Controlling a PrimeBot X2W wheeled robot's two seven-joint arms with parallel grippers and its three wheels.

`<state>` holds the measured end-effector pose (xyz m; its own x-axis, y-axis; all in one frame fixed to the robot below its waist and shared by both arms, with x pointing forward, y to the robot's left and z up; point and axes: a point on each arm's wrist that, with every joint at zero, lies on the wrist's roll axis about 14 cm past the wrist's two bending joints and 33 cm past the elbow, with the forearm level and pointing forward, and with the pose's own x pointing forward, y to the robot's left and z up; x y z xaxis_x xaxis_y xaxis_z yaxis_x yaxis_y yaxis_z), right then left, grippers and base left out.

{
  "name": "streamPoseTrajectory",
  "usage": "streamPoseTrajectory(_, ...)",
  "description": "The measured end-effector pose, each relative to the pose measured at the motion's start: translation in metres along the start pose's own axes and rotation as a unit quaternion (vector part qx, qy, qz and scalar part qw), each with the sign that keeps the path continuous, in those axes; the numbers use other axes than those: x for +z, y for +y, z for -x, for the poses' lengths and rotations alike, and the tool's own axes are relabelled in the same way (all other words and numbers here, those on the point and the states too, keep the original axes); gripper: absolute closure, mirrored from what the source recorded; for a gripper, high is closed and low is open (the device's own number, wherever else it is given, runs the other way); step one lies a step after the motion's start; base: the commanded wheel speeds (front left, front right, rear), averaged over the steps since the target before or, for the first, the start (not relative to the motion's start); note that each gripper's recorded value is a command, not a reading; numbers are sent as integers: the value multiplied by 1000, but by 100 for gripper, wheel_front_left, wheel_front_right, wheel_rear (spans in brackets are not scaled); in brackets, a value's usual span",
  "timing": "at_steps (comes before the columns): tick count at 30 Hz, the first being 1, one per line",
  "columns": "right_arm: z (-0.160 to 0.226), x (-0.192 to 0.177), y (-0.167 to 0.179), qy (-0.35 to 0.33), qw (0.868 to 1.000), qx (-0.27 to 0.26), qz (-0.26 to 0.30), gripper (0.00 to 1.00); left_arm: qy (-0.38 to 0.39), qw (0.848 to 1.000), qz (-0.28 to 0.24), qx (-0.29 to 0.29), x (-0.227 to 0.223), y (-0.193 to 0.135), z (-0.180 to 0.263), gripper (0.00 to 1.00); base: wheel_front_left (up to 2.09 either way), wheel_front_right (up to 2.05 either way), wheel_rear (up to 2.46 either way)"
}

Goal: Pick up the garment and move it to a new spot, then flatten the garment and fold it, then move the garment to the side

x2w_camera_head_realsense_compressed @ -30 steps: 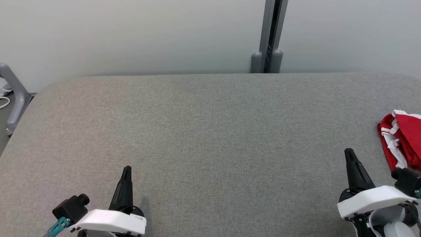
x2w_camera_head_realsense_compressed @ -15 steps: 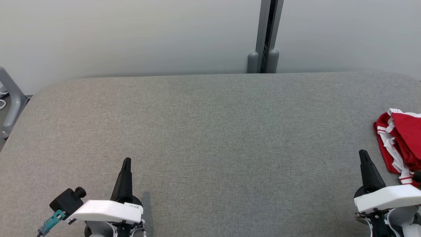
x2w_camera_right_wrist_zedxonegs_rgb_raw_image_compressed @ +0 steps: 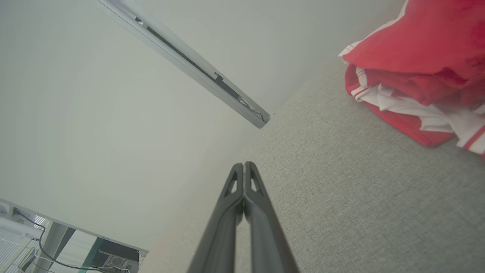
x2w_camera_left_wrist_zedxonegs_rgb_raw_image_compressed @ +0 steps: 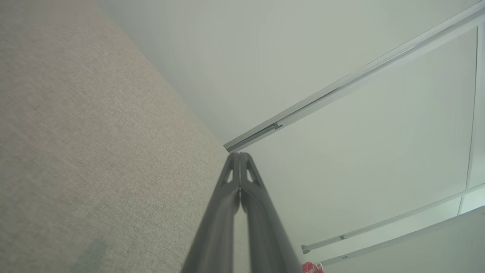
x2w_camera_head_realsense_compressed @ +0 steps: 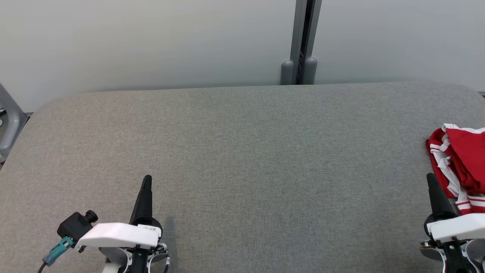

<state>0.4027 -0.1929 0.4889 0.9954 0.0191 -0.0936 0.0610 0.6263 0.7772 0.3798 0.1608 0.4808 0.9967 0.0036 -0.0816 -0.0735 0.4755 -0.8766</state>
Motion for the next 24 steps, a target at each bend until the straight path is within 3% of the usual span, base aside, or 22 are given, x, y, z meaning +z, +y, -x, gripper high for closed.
streamPoseTrajectory(24,7,25,-16,-22,990,-10,-140,100,14,995,100,-17,-4,-16,-15,100,0,0,0)
